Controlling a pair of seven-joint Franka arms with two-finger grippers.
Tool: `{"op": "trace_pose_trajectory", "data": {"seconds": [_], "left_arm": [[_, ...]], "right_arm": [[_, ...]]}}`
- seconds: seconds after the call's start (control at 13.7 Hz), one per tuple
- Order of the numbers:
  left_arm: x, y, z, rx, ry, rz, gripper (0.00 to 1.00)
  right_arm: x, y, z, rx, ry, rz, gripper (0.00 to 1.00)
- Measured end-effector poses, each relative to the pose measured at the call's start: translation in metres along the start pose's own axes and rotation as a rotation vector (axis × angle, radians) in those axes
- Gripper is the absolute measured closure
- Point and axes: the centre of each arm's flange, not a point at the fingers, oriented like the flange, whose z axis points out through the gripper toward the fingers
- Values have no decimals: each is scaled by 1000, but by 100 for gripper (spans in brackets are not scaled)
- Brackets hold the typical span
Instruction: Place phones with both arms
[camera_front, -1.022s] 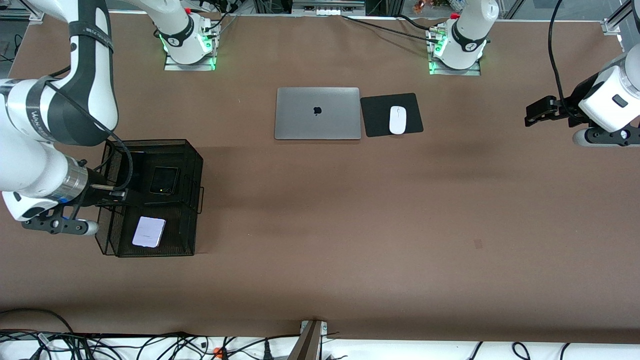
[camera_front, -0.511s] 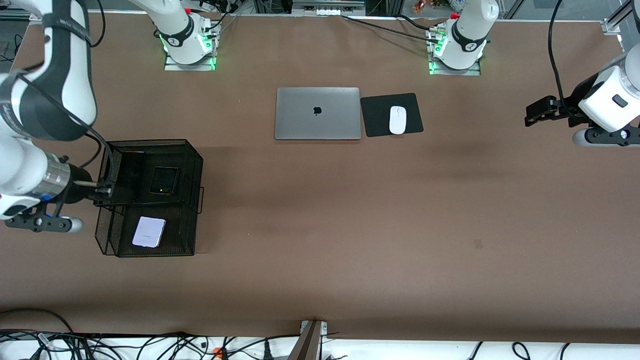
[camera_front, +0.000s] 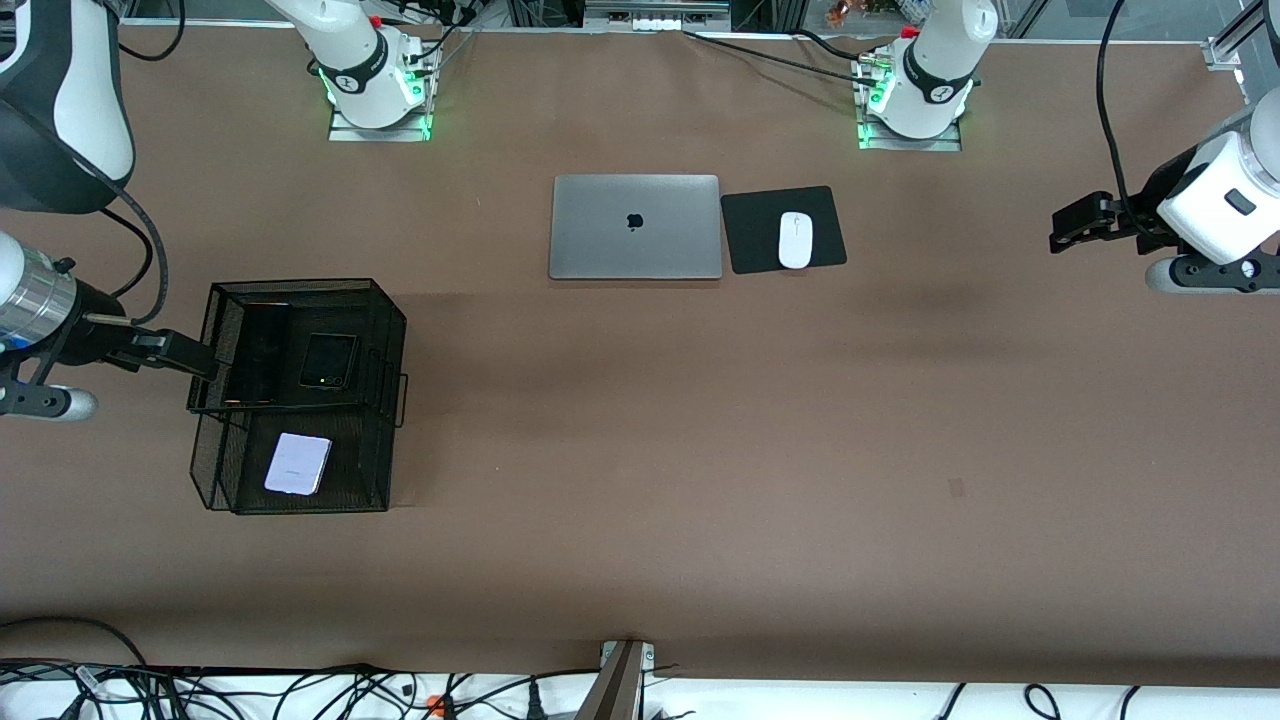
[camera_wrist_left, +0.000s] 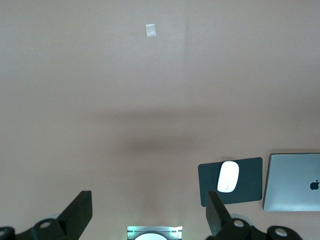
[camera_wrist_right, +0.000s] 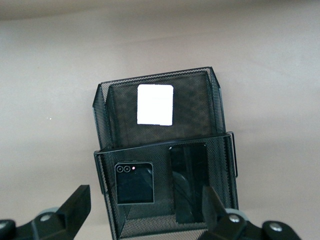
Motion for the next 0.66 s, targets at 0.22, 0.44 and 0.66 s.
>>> {"op": "trace_pose_trajectory", "data": {"seconds": [0.22, 0.44, 0.66], "left_arm": [[0, 0, 0, 0, 0, 0, 0], [0, 0, 0, 0, 0, 0, 0], [0, 0, 0, 0, 0, 0, 0]], "right_arm": [[-23, 10, 4, -5, -8, 15, 0], [-27, 4, 1, -1, 0, 26, 0], [-27, 2, 1, 0, 1, 34, 0]]}}
